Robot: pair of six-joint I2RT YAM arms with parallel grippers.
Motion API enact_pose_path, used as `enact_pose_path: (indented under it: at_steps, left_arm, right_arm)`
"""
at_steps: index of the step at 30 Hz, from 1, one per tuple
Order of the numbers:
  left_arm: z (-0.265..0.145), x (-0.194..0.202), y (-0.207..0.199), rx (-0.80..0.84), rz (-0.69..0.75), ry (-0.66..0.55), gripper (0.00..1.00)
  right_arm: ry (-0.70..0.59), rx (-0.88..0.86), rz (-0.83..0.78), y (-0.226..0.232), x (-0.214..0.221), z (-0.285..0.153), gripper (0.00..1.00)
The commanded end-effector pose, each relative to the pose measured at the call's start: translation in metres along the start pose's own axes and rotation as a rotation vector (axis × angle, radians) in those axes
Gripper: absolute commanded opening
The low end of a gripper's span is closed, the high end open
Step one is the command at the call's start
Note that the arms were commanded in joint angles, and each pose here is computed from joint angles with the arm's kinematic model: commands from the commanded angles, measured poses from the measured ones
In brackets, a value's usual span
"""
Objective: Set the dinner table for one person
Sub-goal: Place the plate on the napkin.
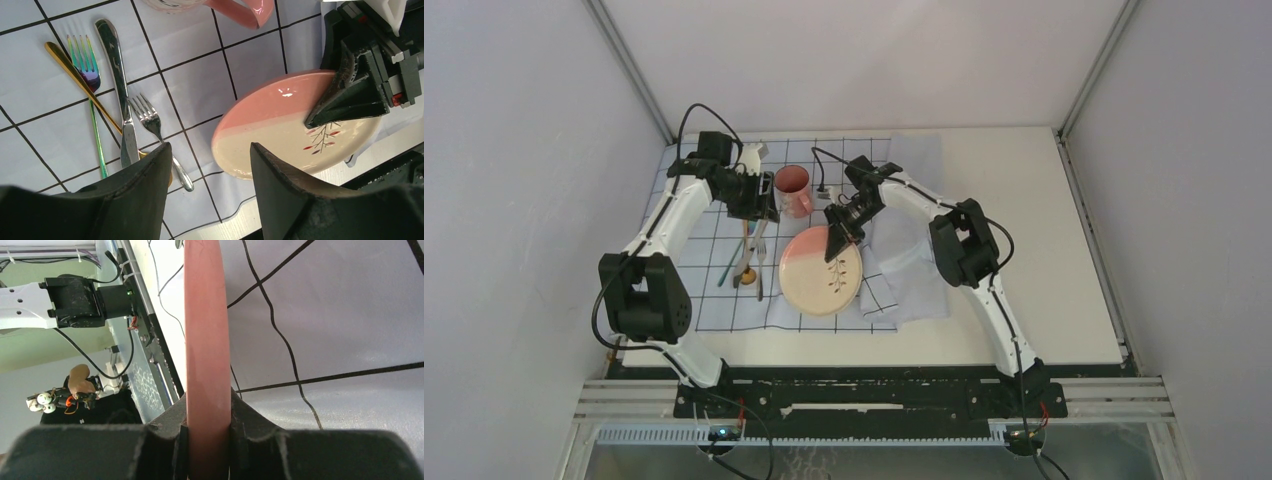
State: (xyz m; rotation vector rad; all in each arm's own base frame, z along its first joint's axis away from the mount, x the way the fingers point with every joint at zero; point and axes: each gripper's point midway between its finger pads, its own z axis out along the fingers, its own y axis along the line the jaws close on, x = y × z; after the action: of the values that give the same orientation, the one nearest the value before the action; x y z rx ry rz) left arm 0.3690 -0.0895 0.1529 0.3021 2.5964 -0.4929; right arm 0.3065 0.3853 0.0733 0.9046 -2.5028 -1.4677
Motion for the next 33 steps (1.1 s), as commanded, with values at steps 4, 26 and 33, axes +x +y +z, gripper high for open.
enact_pose_path:
  at_steps: [4,26,33]
  left_arm:
    - [-0.011,-0.002,-0.006,0.008,0.04,-0.028,0.64]
    - [-0.011,-0.002,-0.005,0.005,0.045,-0.009,0.64]
    - [-0.015,0.0,-0.003,-0.01,0.059,-0.006,0.64]
  right_arm:
    - [-0.019,0.001,-0.073,0.004,-0.013,0.003,0.0]
    - [0.071,0.088,0.021,-0.023,0.039,-0.022,0.0]
    - [0.078,0.078,-0.009,-0.013,0.032,-0.012,0.0]
